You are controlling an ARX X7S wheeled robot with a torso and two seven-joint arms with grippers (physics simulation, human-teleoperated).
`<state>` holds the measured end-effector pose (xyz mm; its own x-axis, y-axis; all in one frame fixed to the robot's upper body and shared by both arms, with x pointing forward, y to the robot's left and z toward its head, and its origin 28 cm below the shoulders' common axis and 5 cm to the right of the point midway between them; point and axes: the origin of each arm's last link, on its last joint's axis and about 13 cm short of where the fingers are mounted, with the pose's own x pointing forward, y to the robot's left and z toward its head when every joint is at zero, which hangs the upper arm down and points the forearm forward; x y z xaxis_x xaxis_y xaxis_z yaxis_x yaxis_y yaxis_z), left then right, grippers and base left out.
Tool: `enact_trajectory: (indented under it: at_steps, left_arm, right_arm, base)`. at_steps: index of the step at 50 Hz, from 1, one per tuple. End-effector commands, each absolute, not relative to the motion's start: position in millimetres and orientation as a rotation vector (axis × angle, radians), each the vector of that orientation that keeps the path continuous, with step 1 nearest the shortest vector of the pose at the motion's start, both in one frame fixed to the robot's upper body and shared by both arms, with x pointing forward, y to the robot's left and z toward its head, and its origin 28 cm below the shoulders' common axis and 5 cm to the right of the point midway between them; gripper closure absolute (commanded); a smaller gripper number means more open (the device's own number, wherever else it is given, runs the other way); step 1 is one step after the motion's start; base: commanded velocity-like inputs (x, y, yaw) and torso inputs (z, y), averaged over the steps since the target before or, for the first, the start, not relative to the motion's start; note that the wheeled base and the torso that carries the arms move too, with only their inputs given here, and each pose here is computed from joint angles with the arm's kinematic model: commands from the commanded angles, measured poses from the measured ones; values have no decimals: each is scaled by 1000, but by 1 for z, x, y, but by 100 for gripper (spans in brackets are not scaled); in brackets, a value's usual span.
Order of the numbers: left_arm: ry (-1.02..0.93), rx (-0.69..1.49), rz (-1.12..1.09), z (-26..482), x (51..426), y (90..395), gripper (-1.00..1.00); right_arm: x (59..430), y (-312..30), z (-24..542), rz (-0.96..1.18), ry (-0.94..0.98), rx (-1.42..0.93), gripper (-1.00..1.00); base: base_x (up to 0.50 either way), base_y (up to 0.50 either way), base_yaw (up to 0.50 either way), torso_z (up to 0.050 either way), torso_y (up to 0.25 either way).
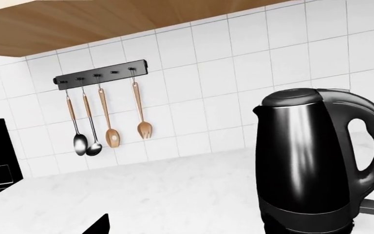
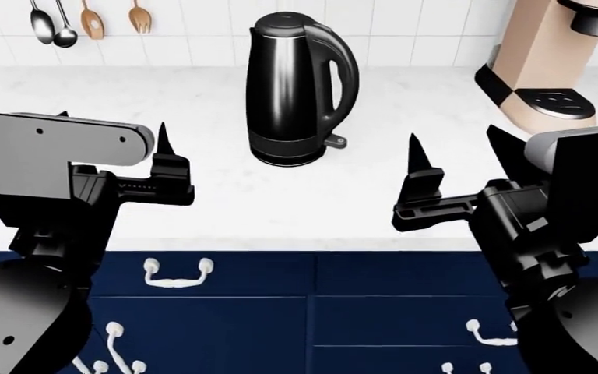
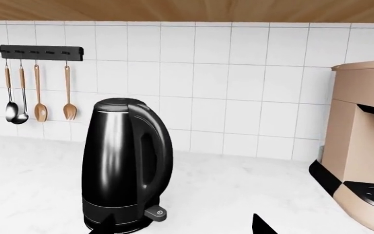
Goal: Press down the lever to turn on the electric kettle.
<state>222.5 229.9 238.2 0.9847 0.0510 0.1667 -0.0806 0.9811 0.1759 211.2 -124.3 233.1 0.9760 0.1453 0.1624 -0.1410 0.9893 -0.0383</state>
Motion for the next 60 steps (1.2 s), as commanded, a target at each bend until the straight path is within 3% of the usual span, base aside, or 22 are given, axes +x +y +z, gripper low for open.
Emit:
enact_trajectory:
  at_steps: [1, 36, 60]
  left_arm:
    - [-168, 177, 64, 243, 221, 229, -100]
    - [-170, 181, 111, 244, 215, 235, -100]
    - [-179, 170, 124, 245, 212, 237, -100]
  right_arm:
    - [212, -126, 237, 135, -153, -15, -100]
    - [210, -133, 238, 57, -111, -32, -100]
    - [212, -142, 239, 3, 126, -89, -100]
  base:
    - [500, 0, 0, 0, 0]
    - [500, 0, 0, 0, 1]
    - [0, 0, 0, 0, 0]
